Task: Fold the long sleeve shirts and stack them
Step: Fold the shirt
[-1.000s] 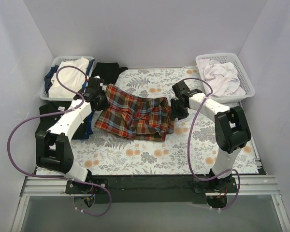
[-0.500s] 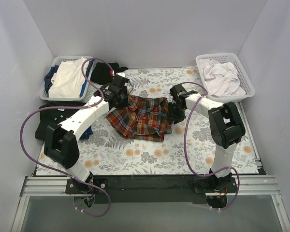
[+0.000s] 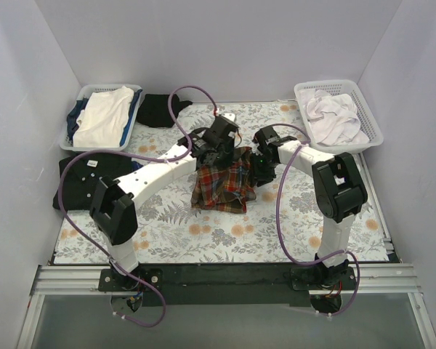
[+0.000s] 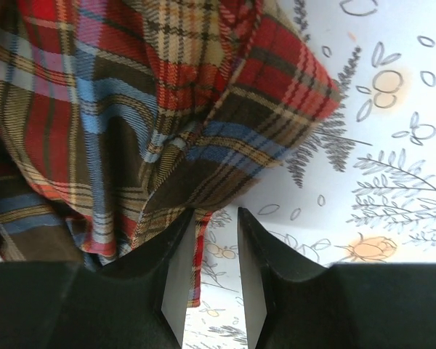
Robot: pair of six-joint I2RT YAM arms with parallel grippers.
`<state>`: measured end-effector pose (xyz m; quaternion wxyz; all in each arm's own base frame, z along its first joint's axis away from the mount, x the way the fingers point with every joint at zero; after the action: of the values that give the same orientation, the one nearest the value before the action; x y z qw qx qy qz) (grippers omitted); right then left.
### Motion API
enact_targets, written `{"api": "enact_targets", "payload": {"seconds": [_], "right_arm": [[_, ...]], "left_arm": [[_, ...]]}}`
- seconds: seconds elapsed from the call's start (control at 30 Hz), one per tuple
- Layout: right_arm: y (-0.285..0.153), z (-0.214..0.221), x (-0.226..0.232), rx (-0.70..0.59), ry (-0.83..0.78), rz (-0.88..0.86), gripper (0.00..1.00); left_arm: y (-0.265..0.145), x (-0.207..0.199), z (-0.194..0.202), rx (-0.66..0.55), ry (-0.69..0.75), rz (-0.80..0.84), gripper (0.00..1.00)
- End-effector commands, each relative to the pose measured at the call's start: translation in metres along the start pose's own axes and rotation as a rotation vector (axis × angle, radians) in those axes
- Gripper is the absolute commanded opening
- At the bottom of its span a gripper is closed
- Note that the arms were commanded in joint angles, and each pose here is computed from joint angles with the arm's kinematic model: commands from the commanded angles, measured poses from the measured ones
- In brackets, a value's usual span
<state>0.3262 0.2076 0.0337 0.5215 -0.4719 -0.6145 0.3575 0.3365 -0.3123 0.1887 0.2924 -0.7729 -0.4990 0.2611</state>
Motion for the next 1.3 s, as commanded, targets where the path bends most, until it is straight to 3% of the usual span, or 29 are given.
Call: {"api": "enact_targets", "payload": {"seconds": [0.0,0.13,0.33,0.53,0.67,0.8,0.9,1.0,1.17,1.27], "right_arm": [[0.006,0.000,0.016,0.006,0.014,-0.071,0.38],[-0.011,-0.003,0.007,-0.042,0.082,-0.039,0.38],[-0.062,0.007,-0.040,-0.150,0.207,0.046,0.41],[-0.093,-0.003,-0.024,-0.226,0.138,-0.032,0.42],[-0.106,-0.011,0.028,-0.237,-0.063,-0.176,0.42],[-0.099,0.012,0.071,-0.179,-0.245,-0.253,0.40],[-0.089,0.036,0.097,-0.127,-0.336,-0.301,0.39],[-0.071,0.059,0.113,-0.044,-0.373,-0.367,0.38],[-0.025,0.095,0.089,0.136,-0.338,-0.310,0.34],[-0.015,0.107,0.061,0.160,-0.310,-0.207,0.31]], "left_arm": [[-0.001,-0.057,-0.009,-0.012,0.033,0.142,0.11],[0.010,-0.089,0.009,0.040,0.092,0.190,0.67],[-0.011,-0.059,-0.020,-0.091,0.088,0.036,0.86],[-0.020,-0.027,-0.029,-0.110,0.033,-0.035,0.88],[-0.014,0.009,-0.023,-0.060,-0.098,-0.058,0.88],[-0.009,0.074,-0.027,-0.047,-0.277,-0.074,0.87],[-0.009,0.095,-0.037,-0.083,-0.269,-0.089,0.87],[0.000,0.108,-0.034,-0.042,-0.272,-0.100,0.87],[0.014,0.112,-0.036,-0.033,-0.297,-0.040,0.87],[0.020,0.101,-0.044,-0.042,-0.276,0.042,0.87]]}}
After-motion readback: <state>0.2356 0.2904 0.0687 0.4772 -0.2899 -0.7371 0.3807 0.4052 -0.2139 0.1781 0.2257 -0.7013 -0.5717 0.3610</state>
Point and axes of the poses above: each gripper's point midway between its finger pads, its own y axis out along the fingers, its own x axis along the line the jaws close on, z = x × y, the point moved 1 cm from there along -y, back along the fingers, and after that the axes turned 9 degrees about y, right-handed, at the moved point
